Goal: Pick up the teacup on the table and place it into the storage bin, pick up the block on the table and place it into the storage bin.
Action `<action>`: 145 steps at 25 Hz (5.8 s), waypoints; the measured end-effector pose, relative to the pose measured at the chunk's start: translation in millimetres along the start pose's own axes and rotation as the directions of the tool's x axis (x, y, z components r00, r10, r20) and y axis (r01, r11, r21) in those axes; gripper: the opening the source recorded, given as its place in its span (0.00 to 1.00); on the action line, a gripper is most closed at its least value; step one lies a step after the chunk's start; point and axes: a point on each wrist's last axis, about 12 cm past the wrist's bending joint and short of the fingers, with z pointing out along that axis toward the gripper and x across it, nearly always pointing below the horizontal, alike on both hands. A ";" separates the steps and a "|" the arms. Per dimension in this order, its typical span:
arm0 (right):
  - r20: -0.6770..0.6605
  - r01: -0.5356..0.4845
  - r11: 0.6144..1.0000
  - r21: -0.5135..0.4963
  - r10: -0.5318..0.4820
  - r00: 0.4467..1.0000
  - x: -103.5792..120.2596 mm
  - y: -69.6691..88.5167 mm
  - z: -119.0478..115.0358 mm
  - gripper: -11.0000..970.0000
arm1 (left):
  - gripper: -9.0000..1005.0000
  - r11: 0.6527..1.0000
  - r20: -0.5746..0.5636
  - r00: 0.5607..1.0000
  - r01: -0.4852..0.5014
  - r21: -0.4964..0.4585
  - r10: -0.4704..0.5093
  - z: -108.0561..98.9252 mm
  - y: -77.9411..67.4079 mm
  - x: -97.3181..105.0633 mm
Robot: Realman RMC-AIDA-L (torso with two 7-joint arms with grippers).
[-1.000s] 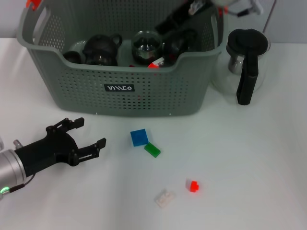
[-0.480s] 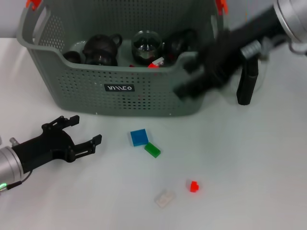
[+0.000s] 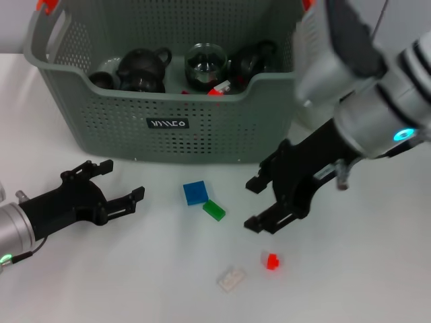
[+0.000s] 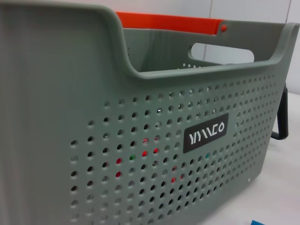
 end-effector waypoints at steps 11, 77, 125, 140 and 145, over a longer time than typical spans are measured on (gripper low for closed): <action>-0.088 0.238 0.966 -0.100 -0.247 0.965 5.7 14.5 58.8 0.71 | 0.89 1.000 -0.012 1.000 0.016 -0.012 -0.016 -1.0 1.4 2.2; -0.146 0.304 0.951 0.058 -0.293 0.945 9.0 16.3 111.0 0.71 | 0.89 1.000 -0.014 1.000 0.017 -0.001 -0.017 1.6 -1.5 2.6; -0.169 0.251 0.968 0.010 -0.245 0.955 14.1 19.3 114.4 0.28 | 0.89 1.000 -0.019 1.000 0.021 -0.003 -0.021 1.6 -1.9 4.0; -0.158 0.211 0.977 -0.002 -0.209 0.965 12.5 18.0 107.0 0.21 | 0.89 1.000 -0.020 0.999 0.027 0.000 -0.027 2.1 -3.3 5.3; -0.101 0.199 0.980 -0.012 -0.199 0.975 0.8 20.3 80.5 0.21 | 0.89 1.000 -0.022 0.999 0.030 -0.002 -0.030 0.9 -3.6 6.6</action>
